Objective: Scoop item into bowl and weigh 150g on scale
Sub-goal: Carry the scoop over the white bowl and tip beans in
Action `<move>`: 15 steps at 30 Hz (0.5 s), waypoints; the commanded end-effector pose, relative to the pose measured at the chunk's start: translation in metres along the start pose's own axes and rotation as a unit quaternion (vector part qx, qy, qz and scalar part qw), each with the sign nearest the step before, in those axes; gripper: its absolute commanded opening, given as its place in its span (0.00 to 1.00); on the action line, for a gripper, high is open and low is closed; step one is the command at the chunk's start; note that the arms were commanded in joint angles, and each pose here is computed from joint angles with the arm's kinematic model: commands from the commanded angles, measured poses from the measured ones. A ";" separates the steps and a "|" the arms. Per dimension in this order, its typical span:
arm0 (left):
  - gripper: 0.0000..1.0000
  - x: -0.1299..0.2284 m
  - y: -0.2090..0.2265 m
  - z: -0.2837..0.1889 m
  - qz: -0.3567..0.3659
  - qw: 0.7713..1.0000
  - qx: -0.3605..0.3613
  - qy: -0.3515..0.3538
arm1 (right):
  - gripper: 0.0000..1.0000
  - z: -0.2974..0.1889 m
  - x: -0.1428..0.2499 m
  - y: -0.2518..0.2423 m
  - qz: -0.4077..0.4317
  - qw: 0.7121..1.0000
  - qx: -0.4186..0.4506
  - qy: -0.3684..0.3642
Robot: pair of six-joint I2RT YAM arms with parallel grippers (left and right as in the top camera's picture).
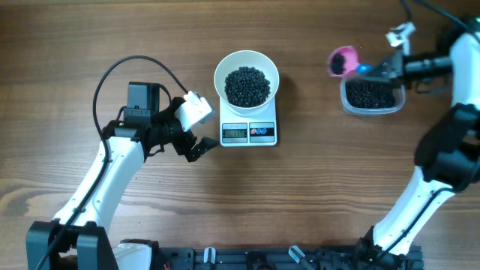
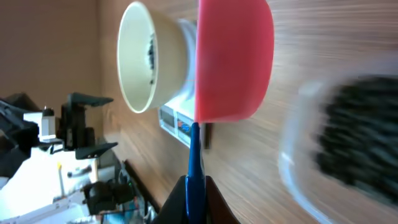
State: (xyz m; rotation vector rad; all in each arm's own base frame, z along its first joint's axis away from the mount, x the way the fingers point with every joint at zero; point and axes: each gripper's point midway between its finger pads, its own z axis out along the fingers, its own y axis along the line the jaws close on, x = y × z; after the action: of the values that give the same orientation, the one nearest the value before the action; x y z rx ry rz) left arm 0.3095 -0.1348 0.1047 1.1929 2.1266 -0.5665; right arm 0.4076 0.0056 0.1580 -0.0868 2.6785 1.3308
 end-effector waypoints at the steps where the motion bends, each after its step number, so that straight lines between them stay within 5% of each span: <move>1: 1.00 0.002 -0.005 0.003 -0.005 1.000 0.013 -0.003 | 0.04 0.040 -0.005 0.032 -0.004 0.999 -0.030 0.031; 15: 1.00 0.002 -0.005 0.003 -0.006 1.000 0.013 -0.003 | 0.04 0.110 -0.023 0.136 -0.122 0.988 0.059 0.070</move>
State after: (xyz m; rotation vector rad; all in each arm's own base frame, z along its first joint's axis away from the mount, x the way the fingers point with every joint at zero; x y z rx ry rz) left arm 0.3095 -0.1348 0.1047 1.1929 2.1266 -0.5665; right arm 0.4202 0.1649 0.1980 -0.5087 2.7273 1.1983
